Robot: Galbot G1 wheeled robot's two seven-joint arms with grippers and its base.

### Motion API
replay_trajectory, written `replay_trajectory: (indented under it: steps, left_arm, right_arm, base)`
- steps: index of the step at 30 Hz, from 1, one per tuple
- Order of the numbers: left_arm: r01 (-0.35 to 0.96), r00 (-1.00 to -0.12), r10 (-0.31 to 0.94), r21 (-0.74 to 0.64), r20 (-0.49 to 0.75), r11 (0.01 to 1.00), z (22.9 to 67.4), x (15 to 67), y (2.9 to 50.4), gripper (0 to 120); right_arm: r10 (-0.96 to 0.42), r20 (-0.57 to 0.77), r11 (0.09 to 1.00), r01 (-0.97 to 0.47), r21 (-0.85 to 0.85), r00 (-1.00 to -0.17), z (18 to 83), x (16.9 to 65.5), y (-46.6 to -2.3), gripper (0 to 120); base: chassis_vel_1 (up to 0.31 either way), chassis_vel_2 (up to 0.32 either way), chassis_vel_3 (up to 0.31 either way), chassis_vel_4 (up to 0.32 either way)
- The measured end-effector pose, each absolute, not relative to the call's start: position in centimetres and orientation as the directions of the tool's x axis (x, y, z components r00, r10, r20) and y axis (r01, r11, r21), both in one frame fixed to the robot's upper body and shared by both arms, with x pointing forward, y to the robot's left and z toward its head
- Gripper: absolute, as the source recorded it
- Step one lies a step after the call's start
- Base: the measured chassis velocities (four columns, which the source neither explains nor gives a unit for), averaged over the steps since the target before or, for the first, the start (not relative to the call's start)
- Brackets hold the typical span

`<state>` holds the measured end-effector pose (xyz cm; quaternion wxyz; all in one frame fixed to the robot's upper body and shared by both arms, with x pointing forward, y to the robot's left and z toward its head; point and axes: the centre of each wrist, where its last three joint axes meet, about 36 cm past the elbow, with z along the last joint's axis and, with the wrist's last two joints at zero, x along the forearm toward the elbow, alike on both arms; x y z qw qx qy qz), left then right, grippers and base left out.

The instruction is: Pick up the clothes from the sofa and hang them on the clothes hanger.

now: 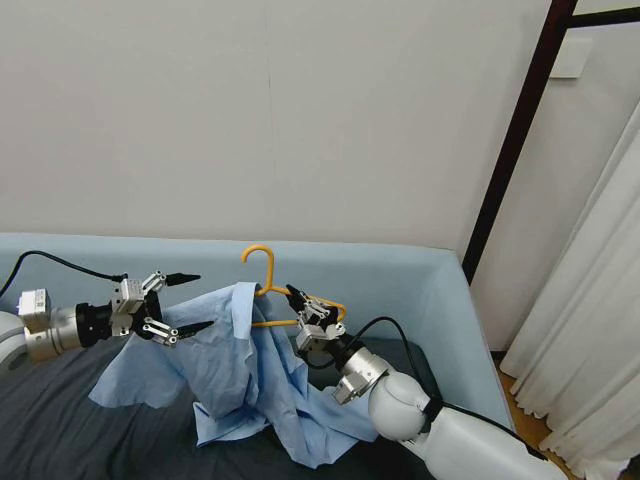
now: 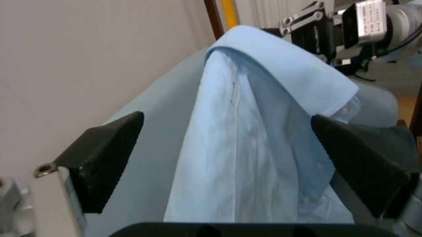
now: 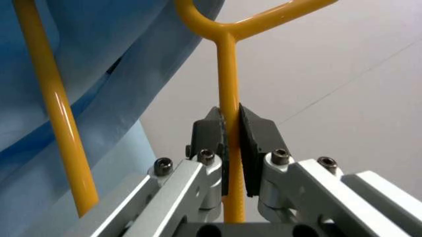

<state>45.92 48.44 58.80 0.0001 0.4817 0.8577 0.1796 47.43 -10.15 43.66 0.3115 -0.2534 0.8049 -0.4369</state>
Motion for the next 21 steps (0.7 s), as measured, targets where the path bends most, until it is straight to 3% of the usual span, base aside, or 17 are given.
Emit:
replay_trajectory:
  steps: [12, 21]
  left_arm:
    - [0.845, -0.521, 0.827, 0.262, 0.211, 0.466, 57.9, 46.0, 48.9, 59]
    - [0.848, -0.519, 0.828, 0.243, 0.212, 0.47, 57.0, 46.1, 49.6, 22]
  right_arm:
    - [-0.702, -0.32, 0.473, -0.082, -0.877, -0.636, 44.0, 47.4, -9.8, 5]
    - [-0.731, -0.343, 0.461, -0.056, -0.886, -0.589, 44.1, 47.5, -10.0, 5]
  base:
    - [0.0, 0.0, 0.0, 0.0]
    - [0.0, 0.0, 0.0, 0.0]
